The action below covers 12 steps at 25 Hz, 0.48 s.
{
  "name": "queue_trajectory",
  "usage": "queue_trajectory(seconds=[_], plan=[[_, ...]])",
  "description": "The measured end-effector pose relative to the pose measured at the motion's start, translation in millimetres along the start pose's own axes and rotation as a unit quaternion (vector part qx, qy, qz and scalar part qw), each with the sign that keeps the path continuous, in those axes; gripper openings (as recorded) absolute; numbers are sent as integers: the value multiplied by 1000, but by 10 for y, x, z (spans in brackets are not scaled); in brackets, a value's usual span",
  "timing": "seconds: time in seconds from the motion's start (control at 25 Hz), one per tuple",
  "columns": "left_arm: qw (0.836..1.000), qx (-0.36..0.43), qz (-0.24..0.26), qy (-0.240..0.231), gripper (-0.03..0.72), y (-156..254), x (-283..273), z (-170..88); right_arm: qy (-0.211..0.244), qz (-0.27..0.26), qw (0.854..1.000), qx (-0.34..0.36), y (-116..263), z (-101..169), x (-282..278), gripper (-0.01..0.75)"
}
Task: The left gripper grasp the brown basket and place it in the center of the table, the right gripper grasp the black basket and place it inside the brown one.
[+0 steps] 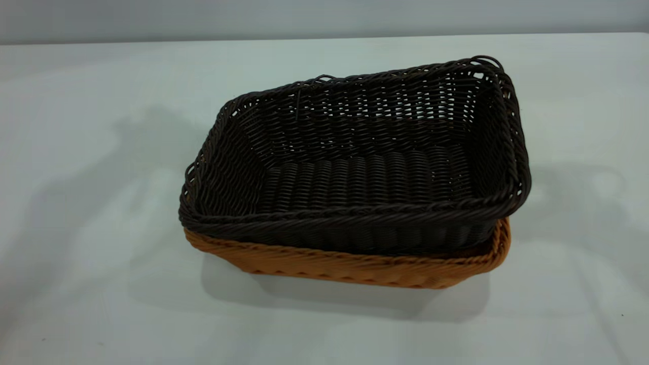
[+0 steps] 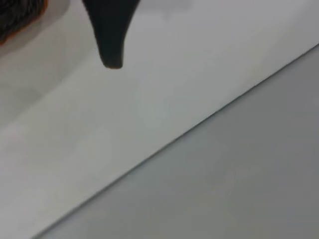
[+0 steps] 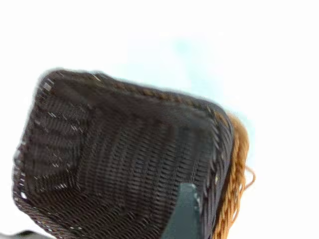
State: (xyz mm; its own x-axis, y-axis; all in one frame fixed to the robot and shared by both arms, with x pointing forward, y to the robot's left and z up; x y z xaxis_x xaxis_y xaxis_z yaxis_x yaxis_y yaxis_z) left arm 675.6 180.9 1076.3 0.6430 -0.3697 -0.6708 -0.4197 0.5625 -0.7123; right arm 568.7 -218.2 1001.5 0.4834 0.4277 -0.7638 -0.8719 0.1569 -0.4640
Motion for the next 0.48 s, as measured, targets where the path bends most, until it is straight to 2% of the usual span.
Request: queue_trajectory(seconds=[0.12, 0.28, 0.48], plan=[[999, -30, 24, -29, 490, 35, -375, 20, -14, -55, 997, -46, 16, 256, -514, 586], [992, -81, 79, -63, 490, 217, -872, -6, -37, -104, 989, -99, 273, 575, -1154, 586], [978, -130, 142, -86, 490, 473, -1360, -112, -51, -135, 979, -142, 780, 724, -1567, 586]])
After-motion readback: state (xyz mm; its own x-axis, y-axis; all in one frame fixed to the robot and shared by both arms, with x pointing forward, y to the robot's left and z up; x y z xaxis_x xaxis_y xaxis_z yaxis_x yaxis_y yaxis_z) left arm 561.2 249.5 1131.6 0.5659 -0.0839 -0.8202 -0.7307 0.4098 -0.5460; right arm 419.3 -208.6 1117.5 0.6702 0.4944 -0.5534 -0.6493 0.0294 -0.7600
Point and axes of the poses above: a point on each arm's last joint axis where the gripper is mounted, x pointing out along that axis toward the gripper, z along the wrist's bending axis when the last joint is at zero, y = z × x, the point moved 9 cm from there along x, pointing out along that axis toward the gripper, and after that the axes turned 10 degrees about x, right-handed, at the moved point
